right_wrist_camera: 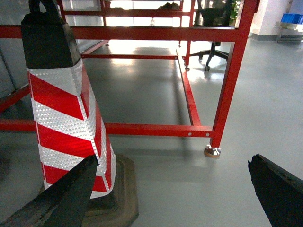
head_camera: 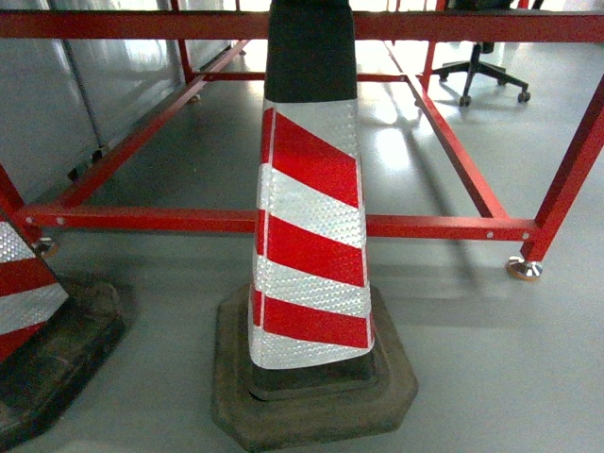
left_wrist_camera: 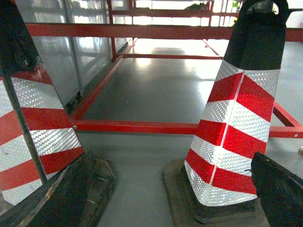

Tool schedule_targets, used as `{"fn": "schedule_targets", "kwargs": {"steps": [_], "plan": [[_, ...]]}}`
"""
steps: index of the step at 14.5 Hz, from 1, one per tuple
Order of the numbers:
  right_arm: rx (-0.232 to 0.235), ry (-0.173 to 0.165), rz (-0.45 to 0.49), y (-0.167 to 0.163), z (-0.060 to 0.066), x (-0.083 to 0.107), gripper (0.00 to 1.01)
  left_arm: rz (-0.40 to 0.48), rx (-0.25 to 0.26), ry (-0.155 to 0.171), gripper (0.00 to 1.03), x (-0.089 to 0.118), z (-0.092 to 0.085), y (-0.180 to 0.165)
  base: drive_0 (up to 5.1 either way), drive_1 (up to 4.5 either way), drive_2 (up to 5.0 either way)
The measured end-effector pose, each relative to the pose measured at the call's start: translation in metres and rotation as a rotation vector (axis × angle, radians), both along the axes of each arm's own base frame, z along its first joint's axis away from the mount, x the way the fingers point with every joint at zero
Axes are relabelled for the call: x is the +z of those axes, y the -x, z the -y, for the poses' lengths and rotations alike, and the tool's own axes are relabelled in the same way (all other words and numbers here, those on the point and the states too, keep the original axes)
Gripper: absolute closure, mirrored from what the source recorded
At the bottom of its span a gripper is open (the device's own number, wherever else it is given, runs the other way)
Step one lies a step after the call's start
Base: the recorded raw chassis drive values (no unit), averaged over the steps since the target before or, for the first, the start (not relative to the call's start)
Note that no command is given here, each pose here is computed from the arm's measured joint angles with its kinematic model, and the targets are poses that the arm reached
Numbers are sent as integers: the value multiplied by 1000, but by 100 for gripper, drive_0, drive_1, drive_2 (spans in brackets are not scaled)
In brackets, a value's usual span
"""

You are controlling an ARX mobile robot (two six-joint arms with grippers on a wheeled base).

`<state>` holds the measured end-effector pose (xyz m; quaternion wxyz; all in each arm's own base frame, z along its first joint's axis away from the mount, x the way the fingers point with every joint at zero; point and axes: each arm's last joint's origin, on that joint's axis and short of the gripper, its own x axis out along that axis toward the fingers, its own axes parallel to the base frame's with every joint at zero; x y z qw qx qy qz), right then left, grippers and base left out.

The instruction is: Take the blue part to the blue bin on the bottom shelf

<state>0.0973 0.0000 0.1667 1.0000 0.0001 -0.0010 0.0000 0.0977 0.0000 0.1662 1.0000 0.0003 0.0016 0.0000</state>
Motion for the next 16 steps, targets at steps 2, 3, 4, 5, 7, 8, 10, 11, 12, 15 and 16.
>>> {"fn": "schedule_targets", "kwargs": {"steps": [2,3,4,5,7,8,10,11,12,15,16], "plan": [[0,0,0,0,0,0,3,0,0,0,5,0,0,0,0,0,0],[0,0,0,0,0,0,3,0,0,0,5,0,0,0,0,0,0],[0,0,0,0,0,0,3,0,0,0,5,0,0,0,0,0,0],[0,0,0,0,0,0,3,0,0,0,5,0,0,0,0,0,0],[0,0,0,0,0,0,3,0,0,0,5,0,0,0,0,0,0],[0,0,0,0,0,0,3,0,0,0,5,0,0,0,0,0,0],[0,0,0,0,0,0,3,0,0,0,5,0,0,0,0,0,0],[0,0,0,0,0,0,3,0,0,0,5,0,0,0,0,0,0],[0,0,0,0,0,0,3,0,0,0,5,0,0,0,0,0,0],[0,0,0,0,0,0,3,0,0,0,5,0,0,0,0,0,0],[0,0,0,0,0,0,3,0,0,0,5,0,0,0,0,0,0]]}}
